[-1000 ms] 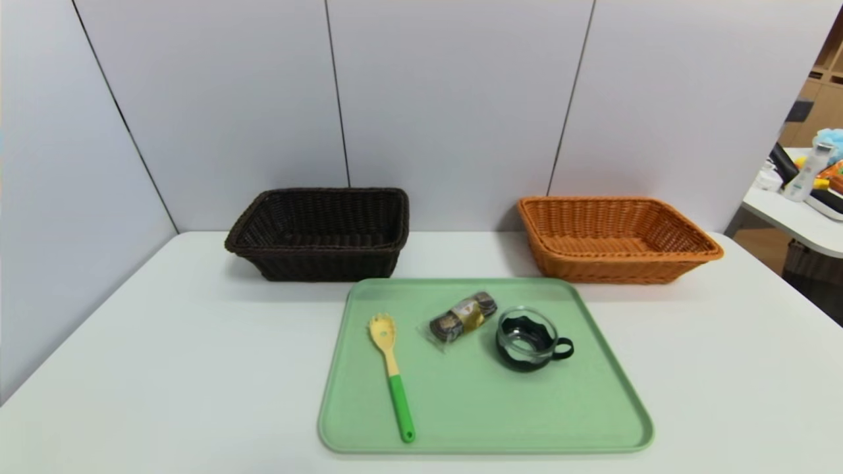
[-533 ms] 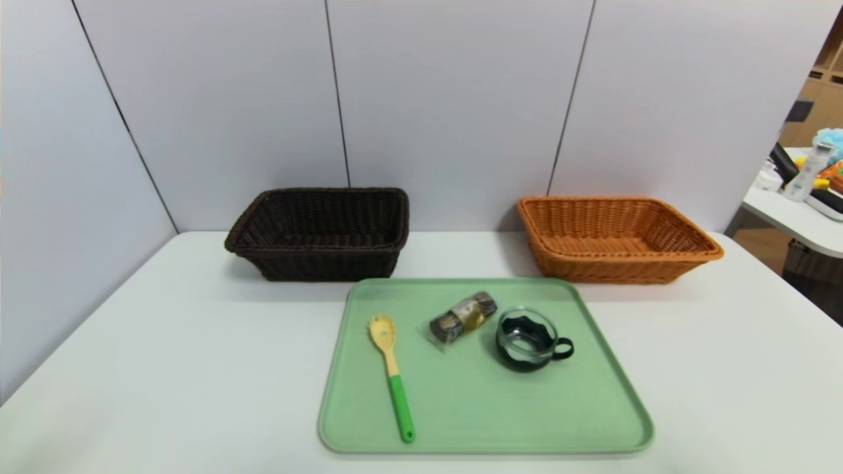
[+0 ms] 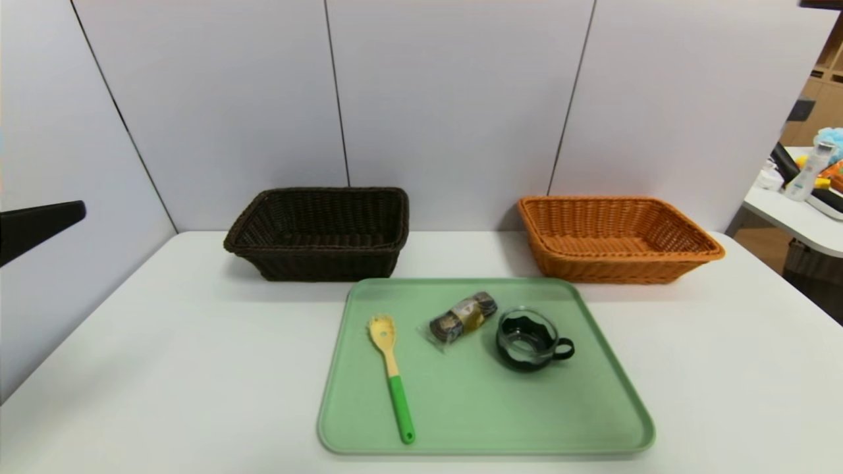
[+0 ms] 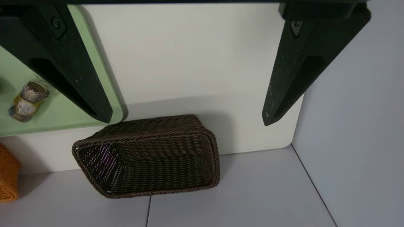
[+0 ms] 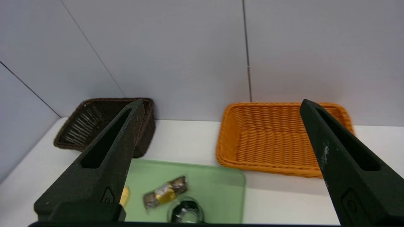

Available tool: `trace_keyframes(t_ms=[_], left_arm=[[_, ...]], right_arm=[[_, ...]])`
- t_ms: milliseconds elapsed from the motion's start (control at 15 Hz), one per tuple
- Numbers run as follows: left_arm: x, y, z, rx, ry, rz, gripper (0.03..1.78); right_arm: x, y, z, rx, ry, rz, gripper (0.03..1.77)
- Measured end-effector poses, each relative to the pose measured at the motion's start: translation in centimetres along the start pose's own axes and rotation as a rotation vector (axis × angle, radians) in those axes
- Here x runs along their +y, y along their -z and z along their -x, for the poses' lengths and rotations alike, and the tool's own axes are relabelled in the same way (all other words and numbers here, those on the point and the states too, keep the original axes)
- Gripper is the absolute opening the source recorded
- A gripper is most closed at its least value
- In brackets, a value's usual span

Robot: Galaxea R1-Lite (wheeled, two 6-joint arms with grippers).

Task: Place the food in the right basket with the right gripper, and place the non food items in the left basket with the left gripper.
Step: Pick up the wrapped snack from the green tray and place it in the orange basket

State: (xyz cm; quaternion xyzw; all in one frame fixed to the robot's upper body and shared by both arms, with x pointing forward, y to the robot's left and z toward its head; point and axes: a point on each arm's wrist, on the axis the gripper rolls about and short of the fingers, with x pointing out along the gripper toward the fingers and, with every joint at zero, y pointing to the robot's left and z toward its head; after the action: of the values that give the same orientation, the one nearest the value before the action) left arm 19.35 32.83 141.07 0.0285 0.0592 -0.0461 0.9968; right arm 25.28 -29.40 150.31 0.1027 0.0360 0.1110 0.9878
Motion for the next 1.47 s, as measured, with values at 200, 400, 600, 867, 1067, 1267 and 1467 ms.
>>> trace_keyframes(t_ms=[200, 400, 600, 867, 1067, 1267, 1467], left_arm=[[-0.3, 0.3, -1.4, 0.046, -0.001, -0.002, 1.69], [-0.4, 0.6, -2.0, 0.069, 0.003, -0.002, 1.69], [-0.4, 1.0, -2.3, 0.091, 0.003, -0.002, 1.69], [-0.5, 1.8, -2.3, 0.114, 0.003, -0.002, 1.69], [-0.5, 2.0, -2.0, 0.114, 0.001, -0.003, 1.69], [-0.5, 2.2, -1.8, 0.113, 0.0, -0.004, 1.69], [-0.5, 2.5, -1.5, 0.117, -0.005, -0.006, 1.69]], right_arm=[[3.5, 0.4, -5.6, 0.105, -0.007, -0.091, 1.7], [6.7, 2.5, -10.2, 0.258, 0.009, -0.209, 1.7], [9.4, 6.5, -12.9, 0.461, 0.048, -0.296, 1.7], [11.6, 10.6, -13.9, 0.668, 0.11, -0.405, 1.7], [12.1, 12.1, -14.6, 0.726, 0.152, -0.443, 1.7], [12.6, 13.3, -15.3, 0.759, 0.172, -0.476, 1.7], [13.6, 14.5, -15.6, 0.796, 0.17, -0.487, 1.7]])
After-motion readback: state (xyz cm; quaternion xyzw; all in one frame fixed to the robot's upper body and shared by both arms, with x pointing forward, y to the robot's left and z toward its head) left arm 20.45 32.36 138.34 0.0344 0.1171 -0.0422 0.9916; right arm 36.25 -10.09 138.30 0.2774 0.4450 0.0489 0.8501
